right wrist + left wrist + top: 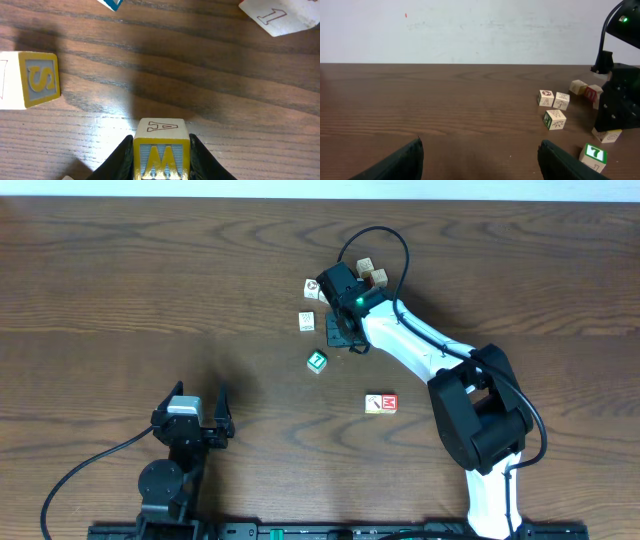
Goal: Lift 4 blocks
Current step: 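Close right gripper on the yellow-bordered M block, then lift yellow block and carry it to the front beside red M block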
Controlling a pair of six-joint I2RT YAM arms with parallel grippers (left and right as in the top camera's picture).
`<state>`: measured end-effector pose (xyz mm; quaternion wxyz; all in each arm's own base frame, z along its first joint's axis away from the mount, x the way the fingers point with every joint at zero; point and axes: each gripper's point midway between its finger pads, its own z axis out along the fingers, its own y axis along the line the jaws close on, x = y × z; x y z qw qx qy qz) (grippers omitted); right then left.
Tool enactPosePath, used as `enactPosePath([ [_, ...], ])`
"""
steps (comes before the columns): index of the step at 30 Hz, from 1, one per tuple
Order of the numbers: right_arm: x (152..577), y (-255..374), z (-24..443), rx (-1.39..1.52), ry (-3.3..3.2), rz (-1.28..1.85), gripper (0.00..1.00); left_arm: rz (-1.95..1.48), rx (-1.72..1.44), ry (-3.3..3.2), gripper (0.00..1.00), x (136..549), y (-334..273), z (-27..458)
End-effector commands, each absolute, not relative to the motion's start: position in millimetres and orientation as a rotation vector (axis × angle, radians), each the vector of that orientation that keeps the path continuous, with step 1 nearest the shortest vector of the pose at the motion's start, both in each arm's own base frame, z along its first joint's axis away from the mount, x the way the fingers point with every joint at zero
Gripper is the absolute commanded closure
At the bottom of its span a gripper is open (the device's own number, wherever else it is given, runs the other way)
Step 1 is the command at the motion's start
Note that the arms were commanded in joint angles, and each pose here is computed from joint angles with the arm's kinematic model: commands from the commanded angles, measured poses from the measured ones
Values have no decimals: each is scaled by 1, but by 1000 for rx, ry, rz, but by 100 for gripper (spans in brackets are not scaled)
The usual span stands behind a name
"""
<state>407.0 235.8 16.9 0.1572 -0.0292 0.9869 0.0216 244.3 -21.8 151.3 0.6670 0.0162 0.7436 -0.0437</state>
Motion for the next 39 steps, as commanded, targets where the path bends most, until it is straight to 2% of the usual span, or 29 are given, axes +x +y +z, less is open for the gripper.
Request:
enactPosePath([
  [1,401,235,12,-97,2851,41,75,-88,23,1729,27,243,-20,136],
  [11,406,231,46,-107,2801,61,73,-88,24,1729,27,243,-20,136],
  [23,399,181,131,-23,2715,14,74,-88,23,1729,27,243,-20,136],
  [29,387,144,176,7,2670,-13,69,-88,23,1729,27,243,-20,136],
  [33,377,120,184,60,2691,-61,69,-88,23,1729,27,243,-20,136],
  [39,348,102,165,81,2825,-137,71,-88,23,1729,27,243,-20,136],
])
